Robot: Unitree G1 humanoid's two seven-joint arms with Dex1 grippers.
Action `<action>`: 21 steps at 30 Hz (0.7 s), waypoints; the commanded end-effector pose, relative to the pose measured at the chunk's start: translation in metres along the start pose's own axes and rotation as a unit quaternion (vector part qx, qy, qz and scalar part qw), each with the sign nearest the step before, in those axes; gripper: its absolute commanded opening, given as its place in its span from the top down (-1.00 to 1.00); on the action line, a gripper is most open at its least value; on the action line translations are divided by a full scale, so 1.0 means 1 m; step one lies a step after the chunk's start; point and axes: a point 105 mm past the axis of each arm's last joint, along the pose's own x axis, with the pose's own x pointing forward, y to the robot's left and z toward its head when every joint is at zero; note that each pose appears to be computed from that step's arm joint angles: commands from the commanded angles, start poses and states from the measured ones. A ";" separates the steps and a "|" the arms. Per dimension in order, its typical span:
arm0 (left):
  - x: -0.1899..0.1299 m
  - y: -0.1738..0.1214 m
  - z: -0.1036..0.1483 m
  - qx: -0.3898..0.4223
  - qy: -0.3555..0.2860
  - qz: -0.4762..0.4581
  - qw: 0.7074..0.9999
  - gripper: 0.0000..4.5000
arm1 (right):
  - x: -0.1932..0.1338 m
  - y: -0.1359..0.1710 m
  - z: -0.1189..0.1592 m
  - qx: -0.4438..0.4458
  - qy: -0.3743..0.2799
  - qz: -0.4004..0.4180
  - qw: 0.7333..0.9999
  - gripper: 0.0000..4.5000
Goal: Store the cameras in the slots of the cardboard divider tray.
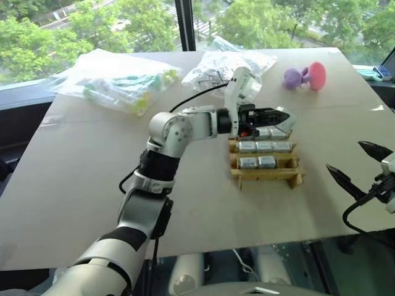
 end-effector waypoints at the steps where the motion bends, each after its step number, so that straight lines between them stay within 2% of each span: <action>1: 0.013 -0.019 0.007 0.031 -0.003 -0.038 0.999 0.67 | -0.008 0.001 0.014 -0.024 -0.023 -0.019 0.999 -0.97; 7: 0.019 -0.010 0.007 0.034 -0.001 -0.015 0.999 0.67 | -0.010 0.006 0.015 -0.007 -0.034 -0.015 0.999 -0.97; 11: 0.024 0.011 -0.005 0.054 0.042 0.021 0.997 0.67 | -0.011 0.006 0.011 -0.003 -0.032 0.000 0.999 -0.97; 15: 0.030 0.016 -0.017 0.071 0.076 0.010 0.995 0.67 | -0.016 0.010 0.000 0.000 -0.012 0.026 1.000 -0.97; 21: 0.032 0.010 -0.014 0.068 0.120 -0.040 0.990 0.67 | -0.020 0.016 -0.005 0.019 0.006 0.066 0.998 -0.97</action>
